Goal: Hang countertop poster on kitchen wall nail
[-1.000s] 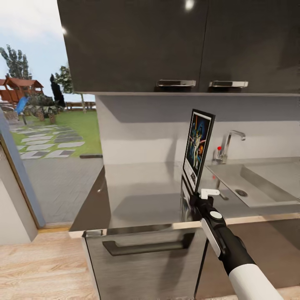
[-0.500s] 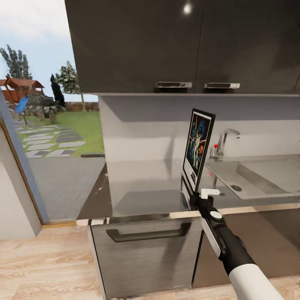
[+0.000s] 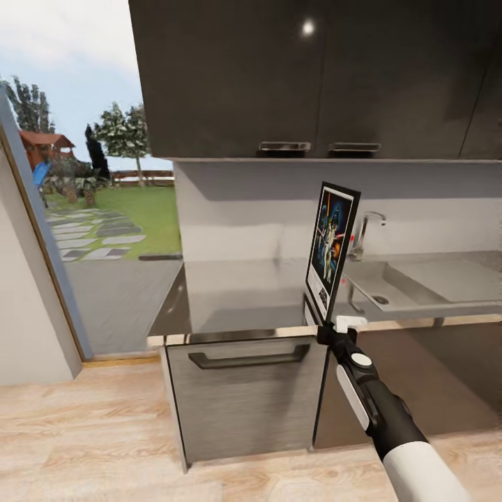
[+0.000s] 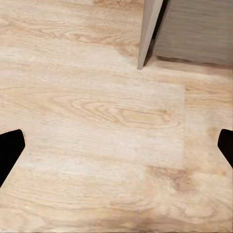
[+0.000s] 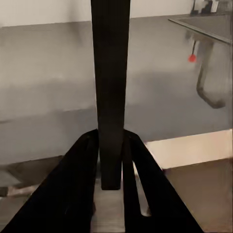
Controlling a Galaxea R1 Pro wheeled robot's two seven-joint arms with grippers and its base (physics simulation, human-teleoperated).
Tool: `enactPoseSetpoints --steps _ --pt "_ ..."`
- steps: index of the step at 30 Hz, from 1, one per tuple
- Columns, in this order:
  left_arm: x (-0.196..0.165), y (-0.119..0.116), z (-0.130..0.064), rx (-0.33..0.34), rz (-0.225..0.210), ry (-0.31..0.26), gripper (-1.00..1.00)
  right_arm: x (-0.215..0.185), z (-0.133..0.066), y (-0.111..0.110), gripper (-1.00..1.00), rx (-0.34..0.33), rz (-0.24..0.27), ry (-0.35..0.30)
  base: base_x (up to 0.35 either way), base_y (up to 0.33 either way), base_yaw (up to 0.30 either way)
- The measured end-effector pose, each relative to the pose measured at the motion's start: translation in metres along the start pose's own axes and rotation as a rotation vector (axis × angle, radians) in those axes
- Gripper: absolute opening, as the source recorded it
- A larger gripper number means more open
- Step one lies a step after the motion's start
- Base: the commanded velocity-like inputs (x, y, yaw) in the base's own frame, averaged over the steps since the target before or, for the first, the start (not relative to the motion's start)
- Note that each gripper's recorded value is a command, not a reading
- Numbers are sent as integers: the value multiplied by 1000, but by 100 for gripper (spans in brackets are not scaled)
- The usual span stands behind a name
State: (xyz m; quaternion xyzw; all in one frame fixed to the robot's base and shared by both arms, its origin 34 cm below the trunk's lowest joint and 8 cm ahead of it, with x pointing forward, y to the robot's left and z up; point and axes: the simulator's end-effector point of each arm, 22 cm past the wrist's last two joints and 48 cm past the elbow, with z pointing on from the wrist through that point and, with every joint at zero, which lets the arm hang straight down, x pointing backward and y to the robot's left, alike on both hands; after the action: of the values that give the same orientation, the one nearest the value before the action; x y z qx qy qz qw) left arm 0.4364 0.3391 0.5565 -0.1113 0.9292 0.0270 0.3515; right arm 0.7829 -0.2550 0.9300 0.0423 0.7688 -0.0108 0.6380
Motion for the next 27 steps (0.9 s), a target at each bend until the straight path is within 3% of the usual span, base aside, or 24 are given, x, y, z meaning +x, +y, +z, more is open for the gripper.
enactPoseSetpoints --steps 27 --pt "0 0 0 0 0 0 100 -22 -6 7 -100 -16 4 -51 -336 0 0"
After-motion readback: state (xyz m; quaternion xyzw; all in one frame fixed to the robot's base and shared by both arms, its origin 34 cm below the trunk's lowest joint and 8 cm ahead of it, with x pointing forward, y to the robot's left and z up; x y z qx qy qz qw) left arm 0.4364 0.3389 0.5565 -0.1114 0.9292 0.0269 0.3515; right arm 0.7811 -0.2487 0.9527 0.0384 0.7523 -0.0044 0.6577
